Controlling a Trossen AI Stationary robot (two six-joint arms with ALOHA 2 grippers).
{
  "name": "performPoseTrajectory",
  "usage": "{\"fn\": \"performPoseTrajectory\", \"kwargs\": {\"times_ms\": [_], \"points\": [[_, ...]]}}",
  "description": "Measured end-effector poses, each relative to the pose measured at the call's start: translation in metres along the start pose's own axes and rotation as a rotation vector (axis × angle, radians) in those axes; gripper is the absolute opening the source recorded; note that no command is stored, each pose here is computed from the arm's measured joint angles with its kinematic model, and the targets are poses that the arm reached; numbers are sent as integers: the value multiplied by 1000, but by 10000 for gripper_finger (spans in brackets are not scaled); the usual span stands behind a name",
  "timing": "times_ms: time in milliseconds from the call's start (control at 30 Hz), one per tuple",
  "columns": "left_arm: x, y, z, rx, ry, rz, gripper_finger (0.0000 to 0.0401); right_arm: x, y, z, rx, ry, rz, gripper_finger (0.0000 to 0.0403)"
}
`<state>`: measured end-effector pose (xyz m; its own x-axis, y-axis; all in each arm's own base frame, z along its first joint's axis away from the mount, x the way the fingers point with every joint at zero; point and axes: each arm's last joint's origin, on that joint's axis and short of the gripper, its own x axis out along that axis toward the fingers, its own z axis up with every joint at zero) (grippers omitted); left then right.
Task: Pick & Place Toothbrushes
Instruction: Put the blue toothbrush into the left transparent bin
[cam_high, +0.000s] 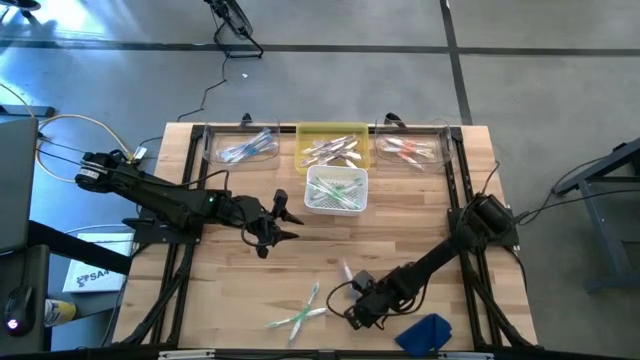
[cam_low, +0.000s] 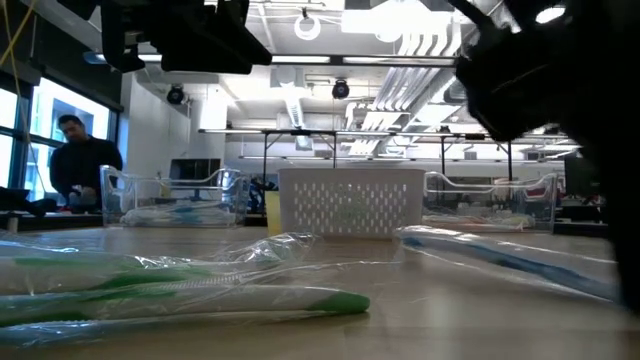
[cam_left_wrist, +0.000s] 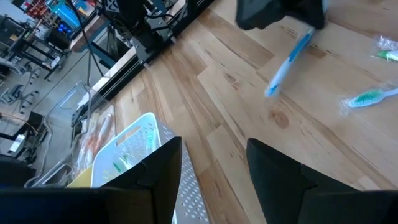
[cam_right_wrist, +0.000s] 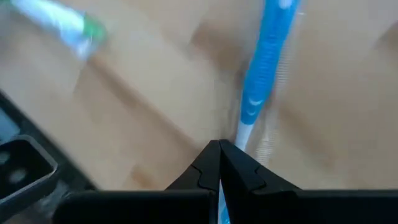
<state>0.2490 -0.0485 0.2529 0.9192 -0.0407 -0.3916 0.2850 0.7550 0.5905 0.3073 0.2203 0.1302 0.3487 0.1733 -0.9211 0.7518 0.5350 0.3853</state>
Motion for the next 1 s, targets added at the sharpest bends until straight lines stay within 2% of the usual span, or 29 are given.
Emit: {"fn": "performPoseTrajectory", "kwargs": {"times_ms": [200, 367, 500, 733, 900, 1000], "points": [[0, 0, 0, 0, 5, 9, 175, -17, -5, 17, -152, -122, -63, 3], [0, 1, -1, 0, 24, 34, 175, -31, -9, 23, -237, -150, -109, 3], [0, 1, -1, 22, 27, 38, 175, -42, -5, 24, -303, -157, -70, 3], [0, 1, -1, 26, 29, 43, 175, -60, 3, 24, -302, -213, 21, 3], [0, 1, -1, 26, 29, 43, 175, -57, 13, 19, -295, -176, 127, 3], [0, 1, -1, 25, 28, 44, 175, -47, 12, 13, -284, -163, 118, 3]]}}
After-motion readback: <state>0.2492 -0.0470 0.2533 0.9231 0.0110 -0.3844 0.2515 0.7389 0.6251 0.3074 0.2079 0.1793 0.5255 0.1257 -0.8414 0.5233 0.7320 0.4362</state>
